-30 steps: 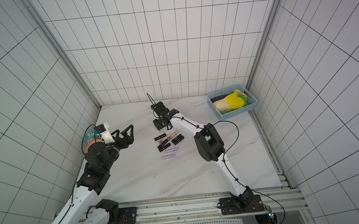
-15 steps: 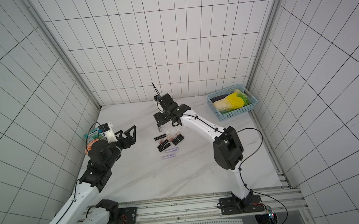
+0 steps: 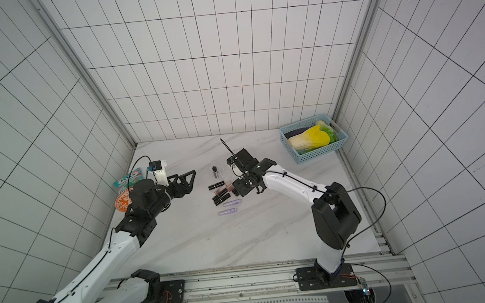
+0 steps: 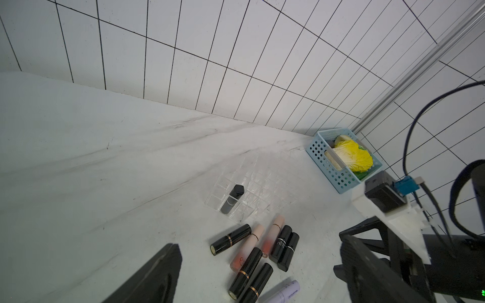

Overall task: Arrange the lipsticks in the organizer
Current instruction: Pick up the lipstick at the center of the board.

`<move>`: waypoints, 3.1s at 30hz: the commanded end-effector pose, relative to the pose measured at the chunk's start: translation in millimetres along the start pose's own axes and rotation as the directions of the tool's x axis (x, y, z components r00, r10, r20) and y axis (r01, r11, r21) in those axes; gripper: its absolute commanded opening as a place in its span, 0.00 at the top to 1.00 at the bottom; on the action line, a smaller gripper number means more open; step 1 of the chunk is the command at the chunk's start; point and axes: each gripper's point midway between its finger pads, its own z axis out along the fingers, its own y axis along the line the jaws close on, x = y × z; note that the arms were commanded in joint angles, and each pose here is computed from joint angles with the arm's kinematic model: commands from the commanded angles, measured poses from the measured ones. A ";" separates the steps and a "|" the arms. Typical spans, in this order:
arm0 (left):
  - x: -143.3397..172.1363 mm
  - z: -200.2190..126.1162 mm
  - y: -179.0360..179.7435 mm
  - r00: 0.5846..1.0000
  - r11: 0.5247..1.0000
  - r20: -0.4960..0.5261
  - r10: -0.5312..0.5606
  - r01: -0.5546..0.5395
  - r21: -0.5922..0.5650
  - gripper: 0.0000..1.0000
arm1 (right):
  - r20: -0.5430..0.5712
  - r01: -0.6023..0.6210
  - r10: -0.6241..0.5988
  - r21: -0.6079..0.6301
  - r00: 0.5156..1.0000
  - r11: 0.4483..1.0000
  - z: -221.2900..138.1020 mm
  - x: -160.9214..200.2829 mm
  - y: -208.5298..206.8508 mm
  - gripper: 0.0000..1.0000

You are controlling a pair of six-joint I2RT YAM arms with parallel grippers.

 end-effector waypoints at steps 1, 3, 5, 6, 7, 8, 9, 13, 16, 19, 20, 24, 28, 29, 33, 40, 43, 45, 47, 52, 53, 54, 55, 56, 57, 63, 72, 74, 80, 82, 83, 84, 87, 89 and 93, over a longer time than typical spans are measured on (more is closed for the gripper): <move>-9.0 -1.5 -6.5 1.000 1.000 0.015 0.020 -0.020 0.019 0.07 | -0.070 0.044 -0.047 -0.042 0.996 0.998 12.9 13.6 0.3 0.37; -8.6 -1.4 -5.1 1.000 1.000 0.017 0.021 -0.021 0.013 0.07 | -0.075 0.052 -0.057 -0.071 0.996 0.996 20.2 11.9 3.6 0.37; -7.9 -0.6 -4.6 1.000 1.000 0.017 0.019 -0.019 0.013 0.07 | -0.083 0.066 -0.075 -0.100 0.994 0.993 27.8 9.4 8.2 0.38; -7.7 -0.3 -4.7 1.000 1.000 0.017 0.019 -0.019 0.014 0.07 | -0.091 0.071 -0.082 -0.114 0.992 0.991 31.5 9.1 10.2 0.38; -7.5 0.1 -4.9 1.000 1.000 0.015 0.017 -0.018 0.016 0.07 | -0.092 0.078 -0.090 -0.128 0.992 0.989 35.1 7.6 12.1 0.37; -7.3 0.4 -4.9 1.000 1.000 0.014 0.018 -0.018 0.016 0.07 | -0.091 0.084 -0.097 -0.138 0.991 0.987 38.6 6.6 13.9 0.35; -6.9 0.4 -5.0 1.000 1.000 0.013 0.016 -0.017 0.017 0.07 | -0.091 0.089 -0.103 -0.147 0.991 0.985 43.0 5.8 15.1 0.33; -6.6 0.5 -4.9 1.000 1.000 0.012 0.016 -0.016 0.017 0.07 | -0.098 0.087 -0.105 -0.179 0.990 0.980 56.5 0.9 16.2 0.29; -6.1 1.4 -4.7 1.000 1.000 0.010 0.017 -0.017 0.018 0.07 | -0.097 0.089 -0.108 -0.184 0.989 0.979 62.6 -3.1 15.5 0.28; -6.0 1.7 -5.0 1.000 1.000 0.009 0.016 -0.017 0.019 0.07 | -0.099 0.080 -0.100 -0.190 0.990 0.978 68.0 -5.2 11.6 0.28; -6.1 1.7 -5.0 1.000 1.000 0.010 0.016 -0.016 0.019 0.07 | -0.100 0.074 -0.095 -0.195 0.990 0.978 69.4 -5.5 10.4 0.27; -5.7 1.7 -5.1 1.000 1.000 0.008 0.016 -0.016 0.020 0.07 | -0.096 0.045 -0.067 -0.218 0.993 0.975 75.3 -6.2 3.4 0.26; -5.3 2.6 -6.8 1.000 0.999 0.005 0.016 -0.016 0.031 0.07 | -0.088 0.032 -0.054 -0.228 0.995 0.973 79.2 -10.0 -1.0 0.25; -4.8 3.0 -6.8 1.000 0.999 0.003 0.016 -0.016 0.032 0.07 | -0.087 0.031 -0.052 -0.228 0.995 0.973 80.0 -11.0 -1.9 0.25; -4.9 3.6 -6.7 1.000 0.999 0.003 0.017 -0.017 0.031 0.07 | -0.092 0.026 -0.050 -0.239 0.995 0.971 81.4 -8.8 -1.4 0.25; -3.2 5.6 -7.2 1.000 0.999 -0.004 0.012 -0.012 0.038 0.07 | -0.090 0.021 -0.046 -0.269 0.995 0.963 83.1 -9.6 3.7 0.26; -3.7 5.1 -7.4 1.000 0.999 -0.003 0.015 -0.015 0.038 0.07 | -0.104 0.016 -0.046 -0.272 0.994 0.962 84.9 -6.5 4.1 0.27; -3.9 4.5 -7.3 1.000 0.999 -0.001 0.016 -0.016 0.037 0.07 | -0.119 0.013 -0.047 -0.271 0.992 0.962 84.4 -1.7 4.7 0.28; -4.1 4.2 -7.1 1.000 0.999 -0.001 0.017 -0.017 0.035 0.07 | -0.132 0.006 -0.043 -0.266 0.990 0.964 82.6 5.4 4.0 0.28; -4.5 4.2 -7.6 1.000 0.999 0.000 0.016 -0.016 0.037 0.07 | -0.151 -0.016 -0.021 -0.243 0.988 0.970 76.3 17.7 -2.8 0.26; -4.5 4.2 -7.7 1.000 0.999 0.000 0.017 -0.017 0.038 0.07 | -0.150 -0.024 -0.013 -0.239 0.989 0.971 74.3 18.6 -5.4 0.26; -4.5 4.0 -7.6 1.000 0.999 0.000 0.016 -0.016 0.037 0.07 | -0.147 -0.032 -0.003 -0.236 0.989 0.971 72.5 18.3 -8.1 0.24; -5.1 3.4 -8.0 1.000 0.999 0.002 0.017 -0.018 0.038 0.07 | -0.143 -0.042 0.009 -0.233 0.990 0.972 69.9 18.4 -11.4 0.22; -5.3 2.9 -7.9 1.000 0.999 0.003 0.019 -0.019 0.037 0.07 | -0.135 -0.052 0.022 -0.225 0.991 0.973 67.0 17.7 -15.3 0.20; -6.0 2.2 -8.3 1.000 0.999 0.006 0.018 -0.019 0.037 0.07 | -0.124 -0.063 0.036 -0.215 0.992 0.975 63.6 17.0 -18.9 0.17; -5.9 2.5 -8.3 1.000 0.999 0.006 0.017 -0.017 0.038 0.07 | -0.016 -0.085 0.084 -0.138 0.996 0.987 27.1 19.6 -28.6 0.08; -5.9 1.9 -8.8 1.000 0.999 0.007 0.014 -0.014 0.041 0.07 | -0.133 -0.095 0.096 0.012 0.986 0.995 20.4 63.3 -41.2 0.10; -6.1 1.8 -9.7 1.000 0.999 0.007 0.013 -0.014 0.044 0.07 | -0.162 -0.059 0.065 0.039 0.985 0.997 25.9 67.7 -39.3 0.11; -6.5 0.2 -9.1 1.000 0.999 0.010 0.015 -0.015 0.040 0.07 | -0.205 0.046 -0.049 -0.019 0.978 0.999 37.0 55.7 -24.3 0.15; -7.6 -0.8 -8.4 1.000 0.999 0.016 0.018 -0.018 0.035 0.07 | -0.208 0.068 -0.073 -0.035 0.975 0.997 38.3 54.0 -20.3 0.15; -7.9 -0.9 -8.3 1.000 0.999 0.018 0.018 -0.019 0.034 0.07 | -0.210 0.077 -0.085 -0.045 0.974 0.996 38.4 53.8 -17.7 0.16; -6.7 -0.2 -7.4 1.000 0.999 0.015 0.018 -0.018 0.032 0.07 | -0.212 0.084 -0.094 -0.056 0.973 0.995 38.7 54.6 -14.6 0.16; -6.6 0.5 -8.0 1.000 0.999 0.013 0.015 -0.015 0.036 0.07 | -0.216 0.098 -0.115 -0.086 0.970 0.991 40.8 57.3 -6.9 0.18; -6.3 0.8 -8.2 1.000 0.999 0.012 0.015 -0.015 0.037 0.07 | -0.231 0.110 -0.127 -0.087 0.965 0.990 44.7 59.3 -4.8 0.19; -6.4 0.6 -8.6 1.000 0.999 0.012 0.014 -0.014 0.039 0.07 | -0.262 0.125 -0.146 -0.093 0.954 0.988 52.3 62.9 -1.9 0.21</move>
